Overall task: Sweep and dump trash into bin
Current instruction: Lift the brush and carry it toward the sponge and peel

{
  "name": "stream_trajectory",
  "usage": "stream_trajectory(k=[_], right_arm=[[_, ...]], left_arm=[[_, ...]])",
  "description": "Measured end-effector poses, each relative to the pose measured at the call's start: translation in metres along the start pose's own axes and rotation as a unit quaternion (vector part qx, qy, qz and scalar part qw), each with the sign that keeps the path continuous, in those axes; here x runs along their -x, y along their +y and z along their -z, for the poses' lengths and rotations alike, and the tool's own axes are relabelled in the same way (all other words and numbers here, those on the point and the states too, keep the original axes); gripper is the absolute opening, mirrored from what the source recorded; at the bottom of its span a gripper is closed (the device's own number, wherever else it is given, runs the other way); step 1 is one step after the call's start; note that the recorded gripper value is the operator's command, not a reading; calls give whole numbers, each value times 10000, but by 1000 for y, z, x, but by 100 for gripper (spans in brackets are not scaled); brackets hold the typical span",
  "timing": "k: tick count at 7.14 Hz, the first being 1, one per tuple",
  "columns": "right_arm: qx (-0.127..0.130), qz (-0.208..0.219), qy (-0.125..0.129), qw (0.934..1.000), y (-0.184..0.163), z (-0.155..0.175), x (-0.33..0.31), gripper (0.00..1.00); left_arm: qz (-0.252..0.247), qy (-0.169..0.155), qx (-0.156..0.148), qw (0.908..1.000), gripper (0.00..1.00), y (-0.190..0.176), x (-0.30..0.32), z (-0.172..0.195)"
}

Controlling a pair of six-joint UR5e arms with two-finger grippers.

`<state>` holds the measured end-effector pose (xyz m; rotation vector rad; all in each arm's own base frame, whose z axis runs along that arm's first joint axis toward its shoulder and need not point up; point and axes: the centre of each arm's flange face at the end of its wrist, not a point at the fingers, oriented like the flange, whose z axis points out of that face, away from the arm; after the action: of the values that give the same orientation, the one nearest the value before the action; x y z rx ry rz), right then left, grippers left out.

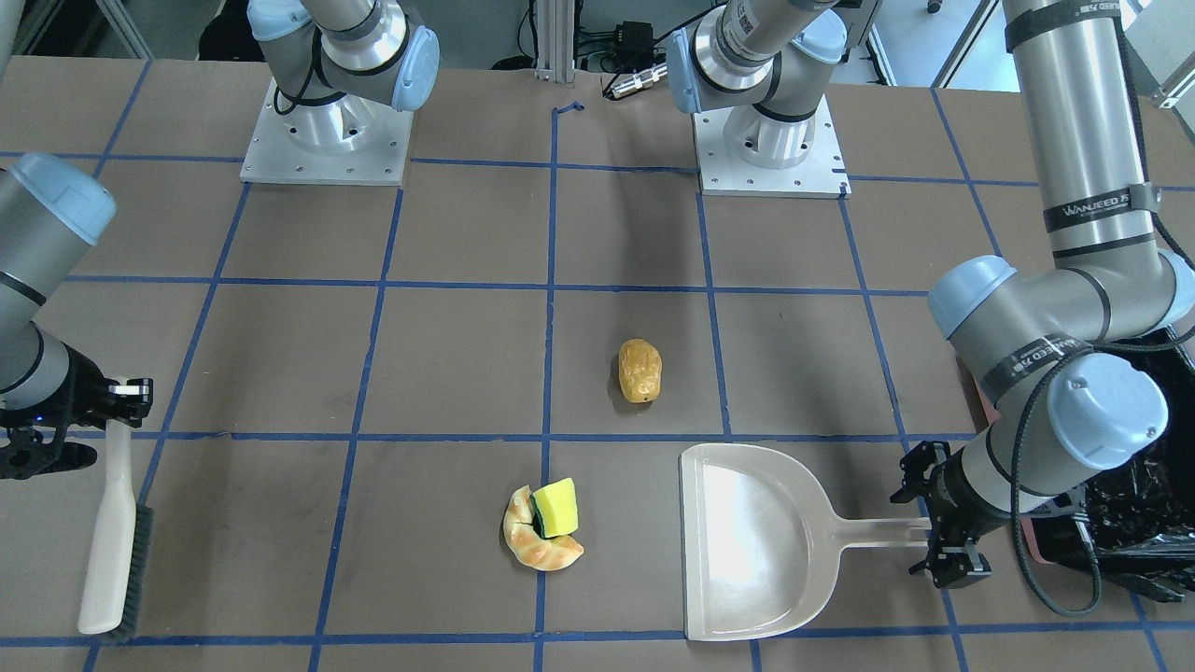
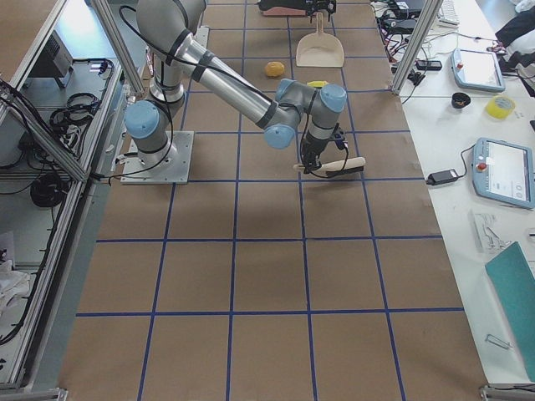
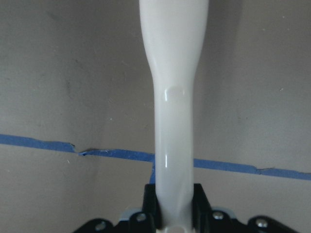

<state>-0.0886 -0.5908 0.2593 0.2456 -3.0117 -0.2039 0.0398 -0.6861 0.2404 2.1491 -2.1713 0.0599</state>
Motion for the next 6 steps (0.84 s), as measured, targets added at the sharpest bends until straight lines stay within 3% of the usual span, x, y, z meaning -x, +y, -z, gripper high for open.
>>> stream_trajectory(k=[3, 6], right_arm=[[-74, -1037, 7, 9946, -11, 41, 118, 0], [257, -2255, -53, 9739, -14, 33, 252, 0]], left_arm=[[56, 92, 183, 9998, 0, 5, 1, 6], [-155, 402, 182, 9989, 0, 16, -6, 23]])
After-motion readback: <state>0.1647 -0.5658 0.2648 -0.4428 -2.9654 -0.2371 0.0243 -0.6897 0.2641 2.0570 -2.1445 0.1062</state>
